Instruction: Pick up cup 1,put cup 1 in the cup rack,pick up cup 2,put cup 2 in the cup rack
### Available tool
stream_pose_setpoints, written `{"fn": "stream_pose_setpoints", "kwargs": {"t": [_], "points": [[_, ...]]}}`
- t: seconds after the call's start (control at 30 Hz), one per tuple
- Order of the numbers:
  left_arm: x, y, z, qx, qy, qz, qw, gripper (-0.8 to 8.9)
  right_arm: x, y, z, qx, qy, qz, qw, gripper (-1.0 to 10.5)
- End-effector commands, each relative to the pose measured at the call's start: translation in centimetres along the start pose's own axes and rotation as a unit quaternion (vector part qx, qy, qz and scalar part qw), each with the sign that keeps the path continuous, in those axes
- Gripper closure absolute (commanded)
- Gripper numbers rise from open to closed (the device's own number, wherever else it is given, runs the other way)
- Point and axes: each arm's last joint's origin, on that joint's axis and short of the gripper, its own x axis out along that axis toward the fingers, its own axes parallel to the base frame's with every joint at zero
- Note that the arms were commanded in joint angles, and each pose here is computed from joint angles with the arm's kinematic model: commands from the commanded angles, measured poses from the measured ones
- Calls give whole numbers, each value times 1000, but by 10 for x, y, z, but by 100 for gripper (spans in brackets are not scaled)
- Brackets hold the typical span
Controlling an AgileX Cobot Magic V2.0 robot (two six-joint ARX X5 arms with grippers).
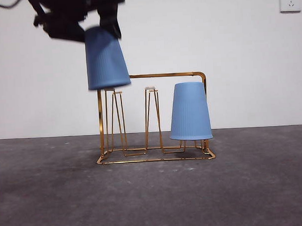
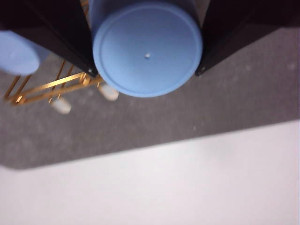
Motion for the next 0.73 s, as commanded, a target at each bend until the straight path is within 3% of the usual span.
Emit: {"fn": "stream_pose_setpoints", "kwargs": {"t": [0.03,0.73], "points": [[7,0,-9,-9,11,-2,1000,821,0,0,-4,7,14,-1,1000,824],[49,-6,-61,-3,105,7,994,821,0,0,-4,12,14,-2,1000,824]]}}
